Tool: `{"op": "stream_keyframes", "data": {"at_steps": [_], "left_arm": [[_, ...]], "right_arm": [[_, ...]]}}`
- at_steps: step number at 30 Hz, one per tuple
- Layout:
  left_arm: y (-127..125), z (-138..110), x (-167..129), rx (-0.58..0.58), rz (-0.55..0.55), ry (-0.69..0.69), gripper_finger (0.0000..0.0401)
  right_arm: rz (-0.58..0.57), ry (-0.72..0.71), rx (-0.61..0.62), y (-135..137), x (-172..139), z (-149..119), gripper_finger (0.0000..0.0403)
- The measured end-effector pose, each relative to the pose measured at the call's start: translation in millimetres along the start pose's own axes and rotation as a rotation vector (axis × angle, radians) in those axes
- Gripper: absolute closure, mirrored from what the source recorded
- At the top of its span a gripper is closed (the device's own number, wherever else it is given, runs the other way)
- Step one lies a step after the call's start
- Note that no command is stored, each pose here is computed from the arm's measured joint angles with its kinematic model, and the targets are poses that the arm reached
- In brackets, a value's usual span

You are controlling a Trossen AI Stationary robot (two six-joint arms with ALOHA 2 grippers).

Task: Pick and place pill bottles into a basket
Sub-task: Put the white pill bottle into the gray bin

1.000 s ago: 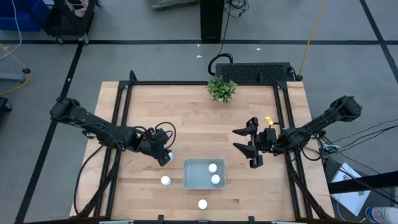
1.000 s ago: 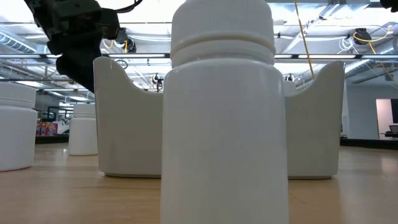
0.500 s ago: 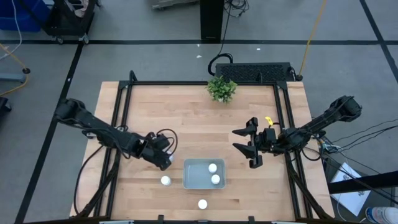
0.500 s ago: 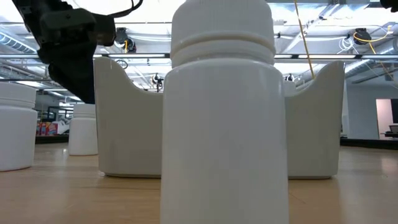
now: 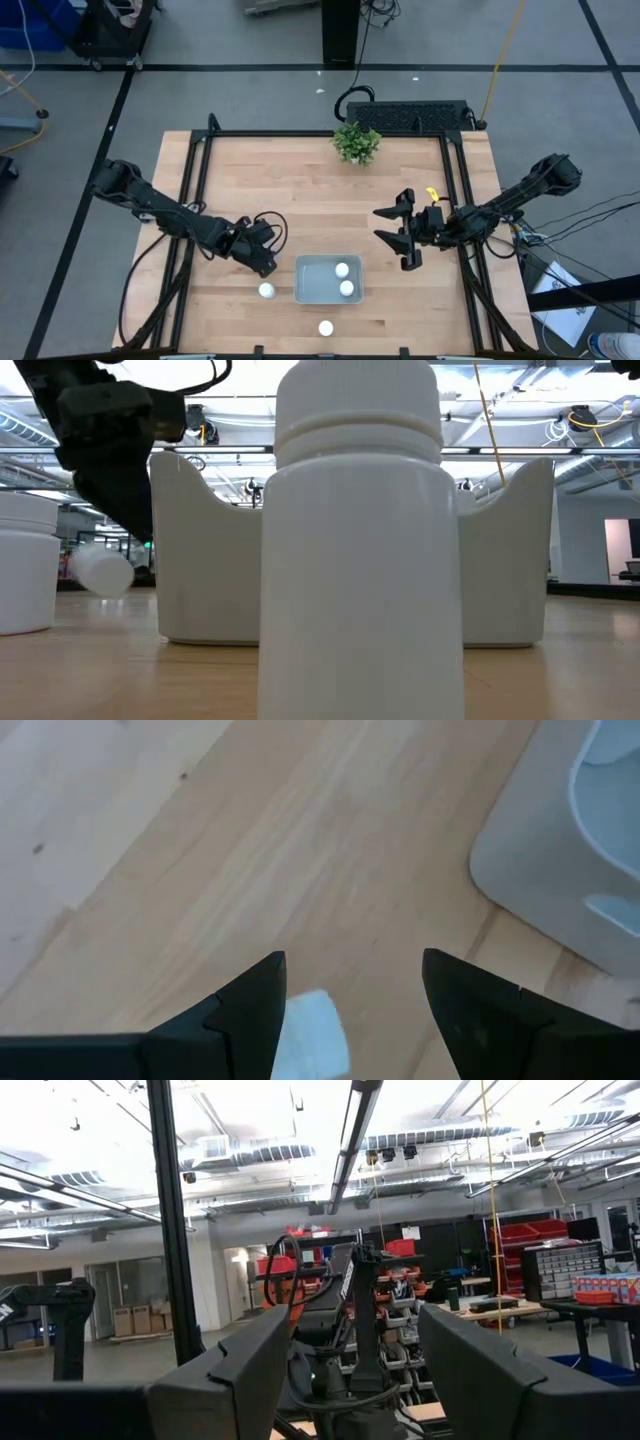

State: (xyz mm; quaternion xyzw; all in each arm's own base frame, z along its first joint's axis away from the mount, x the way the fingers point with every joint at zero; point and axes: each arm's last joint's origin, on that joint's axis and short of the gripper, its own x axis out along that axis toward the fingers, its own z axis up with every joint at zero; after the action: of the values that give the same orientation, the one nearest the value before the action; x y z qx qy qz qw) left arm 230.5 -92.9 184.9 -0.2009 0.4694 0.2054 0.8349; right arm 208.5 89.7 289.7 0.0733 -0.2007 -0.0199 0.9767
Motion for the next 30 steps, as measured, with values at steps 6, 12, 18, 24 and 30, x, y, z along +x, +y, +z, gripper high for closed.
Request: {"op": "stream_keyframes", "data": {"at_steps": [6,12,18,24,30], "left_arm": [[1,0,0,0.016,0.015,-0.014,0.0160],[2,-1,-1,0.102,0.005,0.018,0.0160],[11,-8,-10,0.229,-0.001,0.153,0.0160],[15,-25,-38,0.419,-0.053,0.202,0.0160],[9,-42,-48,0.631,-0.085,0.154,0.0160]], "right_arm": [[0.000,0.000,0.000,0,0,0,0.0188],[0.002,0.019,-0.011,0,0,-2,0.0188],[0.002,0.022,-0.012,0,0,-2,0.0188],[0.002,0.030,-0.016,0,0,-3,0.0188],[0.002,0.033,0.000,0,0,-3,0.0188]]}}
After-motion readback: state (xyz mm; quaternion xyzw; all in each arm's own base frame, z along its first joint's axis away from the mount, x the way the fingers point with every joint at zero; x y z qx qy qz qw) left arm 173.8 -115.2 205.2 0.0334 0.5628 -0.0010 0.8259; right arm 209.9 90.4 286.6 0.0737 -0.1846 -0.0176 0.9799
